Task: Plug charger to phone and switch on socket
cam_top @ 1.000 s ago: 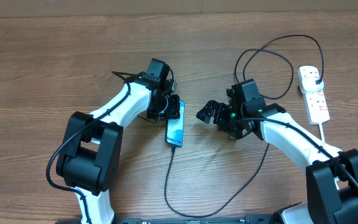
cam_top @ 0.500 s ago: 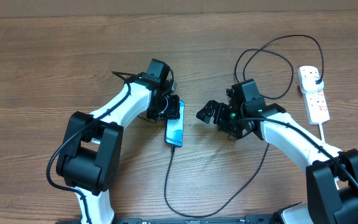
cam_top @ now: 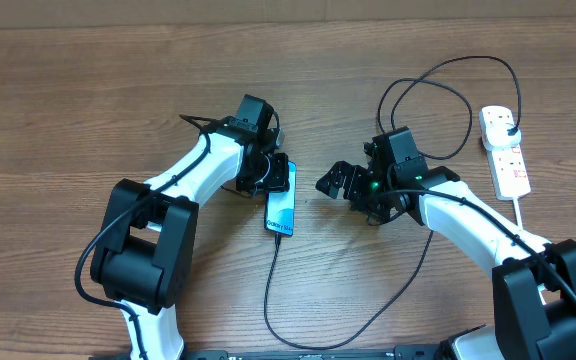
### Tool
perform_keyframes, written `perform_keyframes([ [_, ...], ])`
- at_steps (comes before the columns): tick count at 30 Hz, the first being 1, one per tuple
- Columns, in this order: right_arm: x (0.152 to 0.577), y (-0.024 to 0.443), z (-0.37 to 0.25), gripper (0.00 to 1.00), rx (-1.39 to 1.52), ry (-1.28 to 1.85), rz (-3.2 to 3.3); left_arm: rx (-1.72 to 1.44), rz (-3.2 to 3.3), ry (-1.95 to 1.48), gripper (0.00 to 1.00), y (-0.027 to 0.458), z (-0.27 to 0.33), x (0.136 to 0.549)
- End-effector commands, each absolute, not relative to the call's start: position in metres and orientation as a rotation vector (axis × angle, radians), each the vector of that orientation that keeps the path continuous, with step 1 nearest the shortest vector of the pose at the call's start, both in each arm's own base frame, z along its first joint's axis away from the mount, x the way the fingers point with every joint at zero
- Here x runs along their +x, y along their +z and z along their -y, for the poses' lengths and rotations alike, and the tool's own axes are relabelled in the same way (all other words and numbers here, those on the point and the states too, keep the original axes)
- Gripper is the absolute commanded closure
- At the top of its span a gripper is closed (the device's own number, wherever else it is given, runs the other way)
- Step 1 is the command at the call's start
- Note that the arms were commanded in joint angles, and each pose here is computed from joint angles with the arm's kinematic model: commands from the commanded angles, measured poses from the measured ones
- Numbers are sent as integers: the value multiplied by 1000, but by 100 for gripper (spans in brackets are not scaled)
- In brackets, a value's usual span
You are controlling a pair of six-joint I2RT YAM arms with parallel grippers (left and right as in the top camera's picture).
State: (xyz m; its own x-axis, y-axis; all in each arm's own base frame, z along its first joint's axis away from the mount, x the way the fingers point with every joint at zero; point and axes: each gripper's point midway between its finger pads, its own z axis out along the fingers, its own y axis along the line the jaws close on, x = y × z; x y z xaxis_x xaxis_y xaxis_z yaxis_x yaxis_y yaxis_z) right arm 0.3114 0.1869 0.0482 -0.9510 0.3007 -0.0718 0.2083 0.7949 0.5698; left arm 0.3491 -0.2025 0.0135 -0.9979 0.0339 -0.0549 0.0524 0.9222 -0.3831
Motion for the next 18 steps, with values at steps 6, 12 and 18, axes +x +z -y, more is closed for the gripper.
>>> perform_keyframes([
  [6, 315, 52, -185, 0, 394, 864, -2807, 35, -3116, -428, 73, -18, 182, 335],
  [12, 315, 52, -185, 0, 394, 864, -2807, 31, -3116, -428, 72, -18, 182, 335],
  [18, 315, 52, -185, 0, 394, 864, -2807, 32, -3113, -429, 75, -18, 182, 336],
])
